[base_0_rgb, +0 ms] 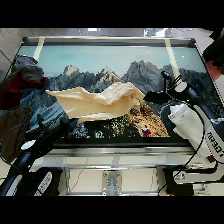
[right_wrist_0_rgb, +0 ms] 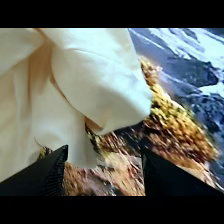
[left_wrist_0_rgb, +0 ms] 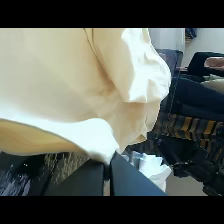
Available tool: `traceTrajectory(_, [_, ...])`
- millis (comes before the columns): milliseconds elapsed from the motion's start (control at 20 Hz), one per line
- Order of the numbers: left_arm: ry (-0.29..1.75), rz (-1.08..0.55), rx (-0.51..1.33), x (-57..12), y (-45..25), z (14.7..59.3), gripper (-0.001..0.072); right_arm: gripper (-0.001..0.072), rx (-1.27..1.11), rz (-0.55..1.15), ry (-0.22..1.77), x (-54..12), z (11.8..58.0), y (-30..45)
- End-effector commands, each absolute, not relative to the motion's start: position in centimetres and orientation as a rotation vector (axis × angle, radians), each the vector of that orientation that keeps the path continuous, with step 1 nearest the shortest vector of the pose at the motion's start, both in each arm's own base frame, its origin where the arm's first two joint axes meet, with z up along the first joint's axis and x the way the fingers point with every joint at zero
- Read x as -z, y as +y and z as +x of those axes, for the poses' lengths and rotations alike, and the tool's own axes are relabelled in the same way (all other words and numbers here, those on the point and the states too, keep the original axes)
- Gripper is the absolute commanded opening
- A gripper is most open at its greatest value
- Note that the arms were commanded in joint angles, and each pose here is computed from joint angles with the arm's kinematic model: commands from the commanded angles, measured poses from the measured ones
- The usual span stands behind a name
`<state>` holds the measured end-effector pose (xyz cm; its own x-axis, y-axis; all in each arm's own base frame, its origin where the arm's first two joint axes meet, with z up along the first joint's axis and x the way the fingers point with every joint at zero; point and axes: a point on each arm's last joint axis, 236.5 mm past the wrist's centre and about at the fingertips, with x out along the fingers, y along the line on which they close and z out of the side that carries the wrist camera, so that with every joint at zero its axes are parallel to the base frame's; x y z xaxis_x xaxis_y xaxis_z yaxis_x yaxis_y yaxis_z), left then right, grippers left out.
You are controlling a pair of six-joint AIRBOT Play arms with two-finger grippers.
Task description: Fold the shirts.
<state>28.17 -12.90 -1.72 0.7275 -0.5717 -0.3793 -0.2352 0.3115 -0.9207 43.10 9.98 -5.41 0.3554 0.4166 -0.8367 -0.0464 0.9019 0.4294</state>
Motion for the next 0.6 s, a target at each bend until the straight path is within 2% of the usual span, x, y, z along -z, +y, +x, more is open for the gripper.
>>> traceTrajectory(0, [0.771, -1.265, 0.254, 1.7, -12.9, 28.2, 0.0009, 0.0517, -0.263, 0.415, 1.099, 7.5, 45.2, 11.5])
traceTrajectory(50, [0.771, -1.265, 0.254, 1.7, -12.9, 28.2, 0.0009, 0.0475, -0.249, 0.418, 1.066, 7.5, 46.1, 11.6])
traceTrajectory(150, [0.77, -1.264, 0.252, 1.7, -12.8, 28.2, 0.0009, 0.0309, -0.22, 0.464, 1.003, 6.9, 47.5, 11.6])
traceTrajectory(200, [0.769, -1.263, 0.25, 1.7, -12.8, 28.2, 0.0009, 0.0262, -0.213, 0.473, 0.984, 6.6, 48.0, 11.5])
traceTrajectory(250, [0.768, -1.262, 0.246, 1.8, -12.7, 28.3, 0.0009, 0.0256, -0.21, 0.472, 0.972, 6.3, 48.3, 11.4])
traceTrajectory(300, [0.767, -1.262, 0.243, 1.8, -12.7, 28.3, 0.001, 0.0114, -0.209, 0.472, 0.966, 6.1, 48.5, 11.3])
traceTrajectory(350, [0.766, -1.261, 0.241, 1.8, -12.6, 28.3, 0.0009, 0.0012, -0.212, 0.469, 0.962, 5.9, 48.6, 11.3])
traceTrajectory(450, [0.746, -1.253, 0.229, 1.6, -12.1, 28.7, 0.0009, 0.0013, -0.225, 0.462, 0.93, 4.3, 49.5, 11.5])
traceTrajectory(550, [0.66, -1.199, 0.254, -0.9, -10.9, 29.9, 0.0008, 0.0012, -0.26, 0.397, 0.853, 0.0, 50.6, 11.4])
